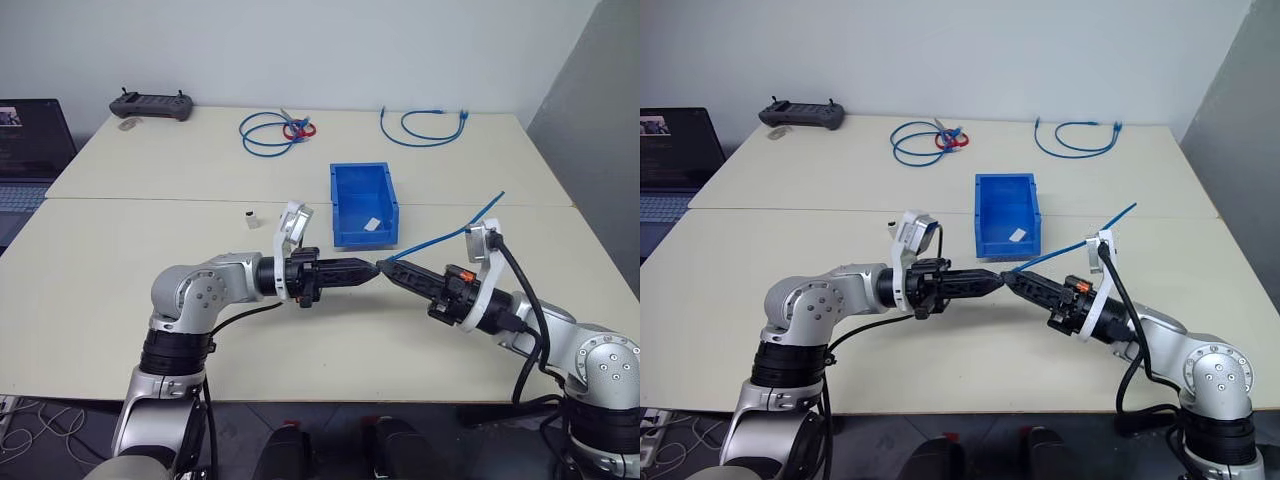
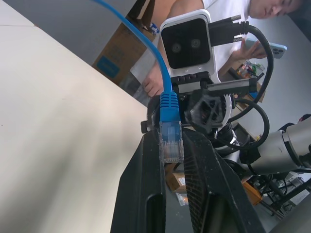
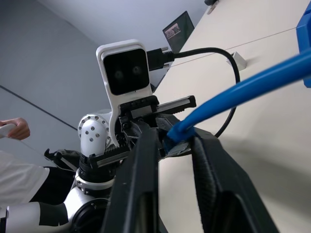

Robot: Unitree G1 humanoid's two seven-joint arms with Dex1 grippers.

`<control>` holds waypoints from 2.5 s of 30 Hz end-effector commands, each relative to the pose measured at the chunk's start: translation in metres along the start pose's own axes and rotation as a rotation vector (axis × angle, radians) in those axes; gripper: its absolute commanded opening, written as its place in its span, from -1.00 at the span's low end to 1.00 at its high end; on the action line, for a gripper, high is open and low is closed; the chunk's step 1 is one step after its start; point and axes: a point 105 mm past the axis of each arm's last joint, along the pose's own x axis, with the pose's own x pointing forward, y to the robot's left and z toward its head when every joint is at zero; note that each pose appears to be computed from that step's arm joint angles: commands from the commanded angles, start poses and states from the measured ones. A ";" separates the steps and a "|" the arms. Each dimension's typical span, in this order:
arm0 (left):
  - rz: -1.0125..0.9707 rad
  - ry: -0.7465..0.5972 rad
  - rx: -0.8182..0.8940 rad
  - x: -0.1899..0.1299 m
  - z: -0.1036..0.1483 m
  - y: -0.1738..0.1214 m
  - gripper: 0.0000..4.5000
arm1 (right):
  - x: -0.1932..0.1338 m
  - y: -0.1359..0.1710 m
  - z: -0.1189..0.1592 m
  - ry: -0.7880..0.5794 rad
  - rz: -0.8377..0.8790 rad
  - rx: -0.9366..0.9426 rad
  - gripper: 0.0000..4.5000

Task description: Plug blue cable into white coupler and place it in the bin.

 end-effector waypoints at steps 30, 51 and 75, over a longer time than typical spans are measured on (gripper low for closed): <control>1.626 -0.197 0.483 -0.143 -0.007 0.141 0.99 | 0.002 -0.020 0.036 -0.032 -0.064 -0.146 -0.94; 1.706 -0.246 0.388 -0.141 0.022 0.190 0.23 | -0.013 -0.023 0.041 -0.057 -0.145 -0.190 -0.94; 0.396 0.247 0.558 -0.071 -0.008 0.072 -0.65 | 0.002 -0.006 0.042 0.112 -0.061 -0.395 -0.94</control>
